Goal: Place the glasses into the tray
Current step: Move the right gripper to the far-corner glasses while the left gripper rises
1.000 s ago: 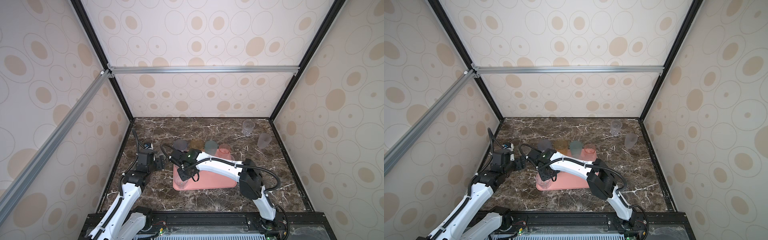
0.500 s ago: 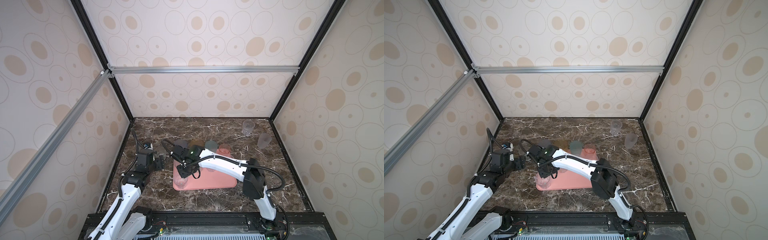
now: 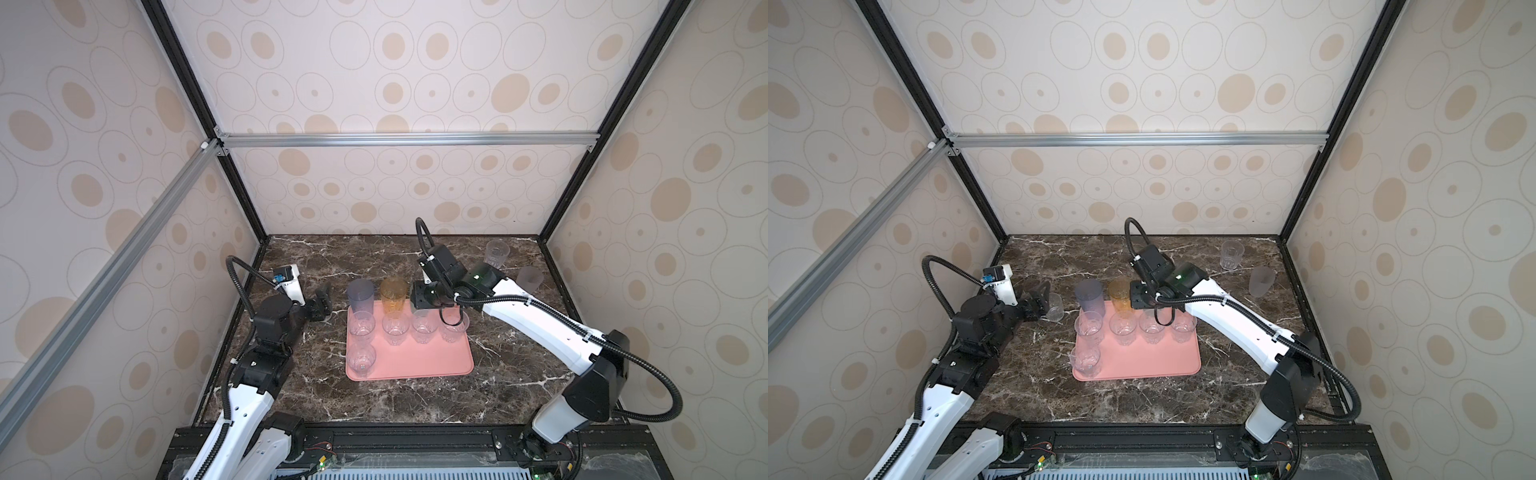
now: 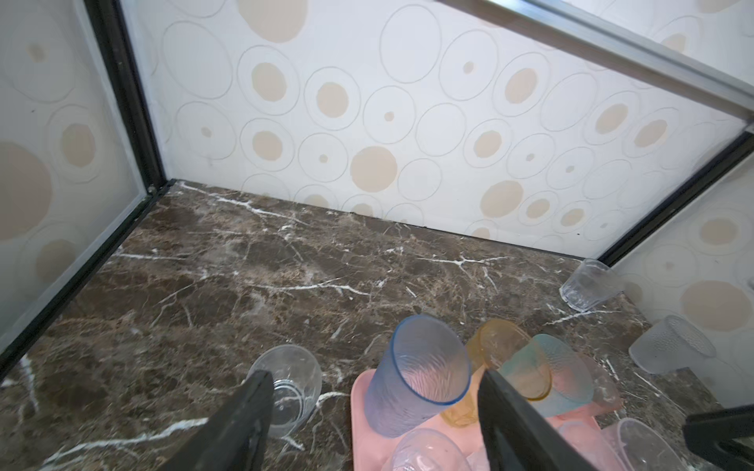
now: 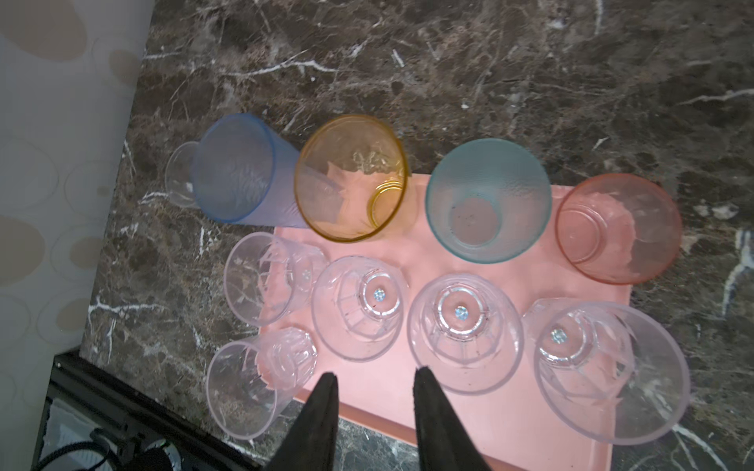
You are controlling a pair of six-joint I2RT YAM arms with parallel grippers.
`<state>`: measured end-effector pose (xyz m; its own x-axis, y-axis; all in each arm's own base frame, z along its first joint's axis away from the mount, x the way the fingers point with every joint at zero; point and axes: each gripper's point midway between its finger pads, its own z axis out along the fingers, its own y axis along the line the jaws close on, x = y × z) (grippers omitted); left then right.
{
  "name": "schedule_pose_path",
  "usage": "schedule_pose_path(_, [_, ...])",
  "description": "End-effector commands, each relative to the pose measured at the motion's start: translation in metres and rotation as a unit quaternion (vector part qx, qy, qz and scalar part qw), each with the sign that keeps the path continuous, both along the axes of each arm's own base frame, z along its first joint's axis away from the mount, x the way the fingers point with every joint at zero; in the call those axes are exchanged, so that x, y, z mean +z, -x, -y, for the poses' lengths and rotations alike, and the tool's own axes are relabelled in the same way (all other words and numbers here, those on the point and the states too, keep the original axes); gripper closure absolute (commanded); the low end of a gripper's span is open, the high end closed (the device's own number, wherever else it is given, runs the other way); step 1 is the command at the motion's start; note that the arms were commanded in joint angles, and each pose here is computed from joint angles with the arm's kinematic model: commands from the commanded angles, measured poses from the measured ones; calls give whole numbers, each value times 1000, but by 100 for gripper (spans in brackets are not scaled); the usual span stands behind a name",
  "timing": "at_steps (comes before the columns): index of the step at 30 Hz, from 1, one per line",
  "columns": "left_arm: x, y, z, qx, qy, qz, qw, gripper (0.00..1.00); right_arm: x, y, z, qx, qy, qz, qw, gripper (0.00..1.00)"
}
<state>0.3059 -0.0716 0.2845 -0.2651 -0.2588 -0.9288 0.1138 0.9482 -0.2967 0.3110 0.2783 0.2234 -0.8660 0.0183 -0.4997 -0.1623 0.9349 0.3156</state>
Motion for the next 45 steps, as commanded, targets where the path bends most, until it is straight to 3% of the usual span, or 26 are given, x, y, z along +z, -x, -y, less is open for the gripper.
schedule_pose_path(1, [23, -6, 26, -26, 11, 35, 999, 22, 9, -18, 23, -69, -30, 28, 997, 66])
schedule_pose_path(6, [3, -11, 70, -63, -36, 19, 997, 21, 0, -27, 56, -123, -27, 34, 991, 65])
schedule_pose_path(12, [-28, -13, 114, -102, -97, -11, 990, 19, -19, -28, 62, -135, -25, 11, 991, 65])
schedule_pose_path(20, [-49, -17, 156, -139, -134, -34, 981, 19, -29, -40, 74, -145, -32, -1, 989, 64])
schedule_pose_path(27, [-54, -22, 188, -162, -163, -33, 973, 18, -28, -68, 117, -182, -30, 5, 983, 64])
schedule_pose_path(35, [-63, -30, 215, -187, -189, -32, 963, 18, -10, -104, 211, -288, -31, 28, 957, 64])
schedule_pose_path(40, [-70, -38, 227, -197, -207, -31, 958, 17, -25, -127, 270, -367, -29, 18, 930, 64])
schedule_pose_path(45, [-69, -47, 242, -209, -237, -23, 949, 16, -37, -157, 299, -402, -18, 3, 916, 64])
